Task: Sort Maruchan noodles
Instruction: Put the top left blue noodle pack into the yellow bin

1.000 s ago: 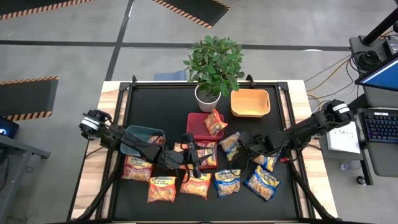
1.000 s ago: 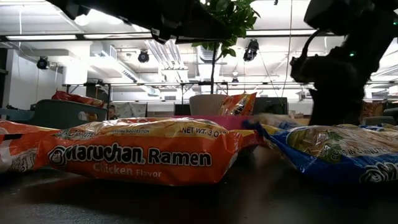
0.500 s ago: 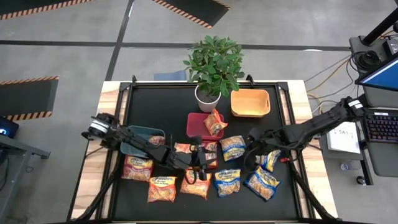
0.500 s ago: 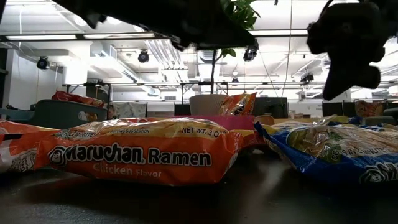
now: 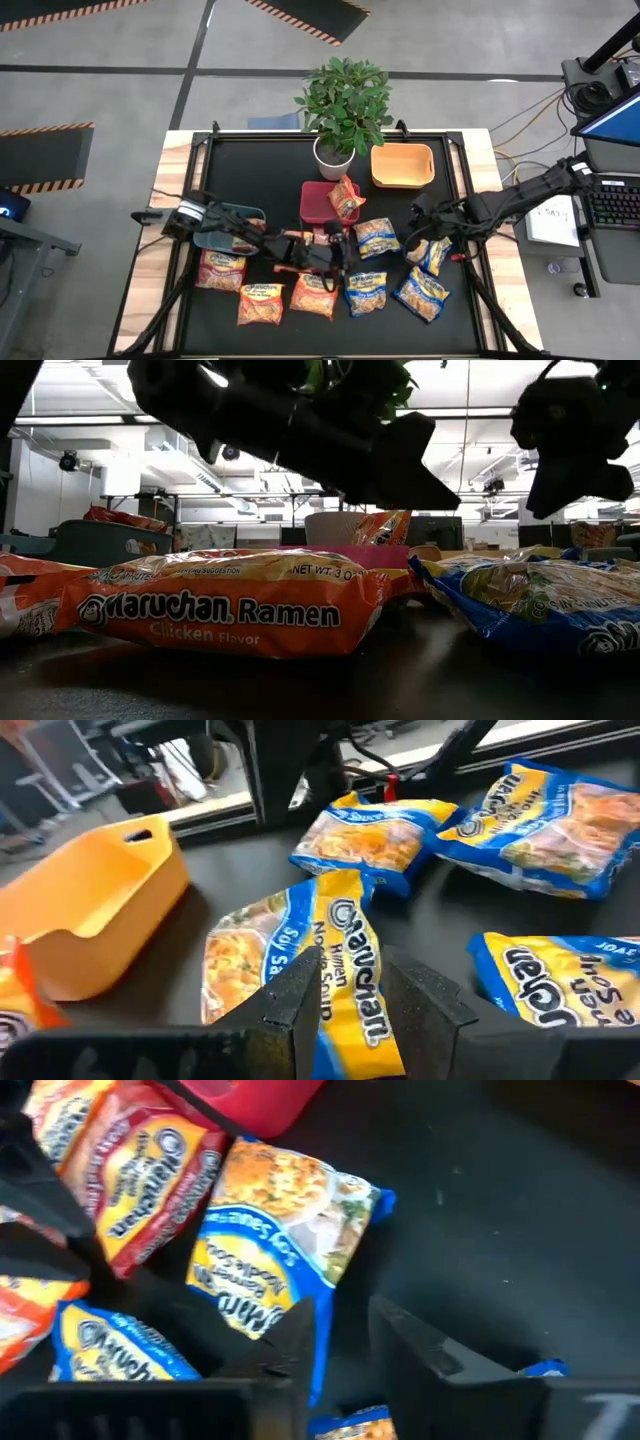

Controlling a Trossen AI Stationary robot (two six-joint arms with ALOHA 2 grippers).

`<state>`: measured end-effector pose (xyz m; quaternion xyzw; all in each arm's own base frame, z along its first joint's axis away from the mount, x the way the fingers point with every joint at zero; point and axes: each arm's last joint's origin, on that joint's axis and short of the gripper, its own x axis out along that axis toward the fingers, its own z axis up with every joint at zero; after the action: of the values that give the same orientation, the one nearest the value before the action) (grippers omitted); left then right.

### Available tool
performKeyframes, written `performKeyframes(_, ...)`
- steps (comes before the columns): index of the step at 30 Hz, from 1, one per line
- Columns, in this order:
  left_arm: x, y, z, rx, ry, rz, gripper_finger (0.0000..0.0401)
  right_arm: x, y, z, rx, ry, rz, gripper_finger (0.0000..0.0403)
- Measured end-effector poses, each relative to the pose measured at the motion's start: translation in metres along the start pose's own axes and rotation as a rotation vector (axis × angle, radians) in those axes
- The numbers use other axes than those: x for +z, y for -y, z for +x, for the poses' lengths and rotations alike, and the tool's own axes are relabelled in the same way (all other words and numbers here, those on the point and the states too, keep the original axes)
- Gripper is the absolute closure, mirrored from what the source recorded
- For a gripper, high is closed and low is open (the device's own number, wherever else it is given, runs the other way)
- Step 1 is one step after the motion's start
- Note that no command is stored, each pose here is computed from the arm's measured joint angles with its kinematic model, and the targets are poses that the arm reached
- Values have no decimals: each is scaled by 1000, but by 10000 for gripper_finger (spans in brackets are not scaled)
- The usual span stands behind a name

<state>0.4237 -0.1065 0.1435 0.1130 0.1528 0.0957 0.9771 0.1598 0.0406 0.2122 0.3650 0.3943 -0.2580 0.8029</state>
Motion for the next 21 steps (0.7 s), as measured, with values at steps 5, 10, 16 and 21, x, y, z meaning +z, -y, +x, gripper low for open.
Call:
performKeyframes(5,-7,-10,4,-15,-15,-34,311,-3,9,14,-38,0,33,245)
performKeyframes(10,-13,-14,5,-55,-38,-12,311,-5,15,27,-4,8,70,183)
performKeyframes(16,-29,-12,11,-55,-87,9,311,-4,24,39,8,26,108,121)
performKeyframes(21,-38,-10,14,-56,-116,22,311,-6,32,50,39,32,140,88)
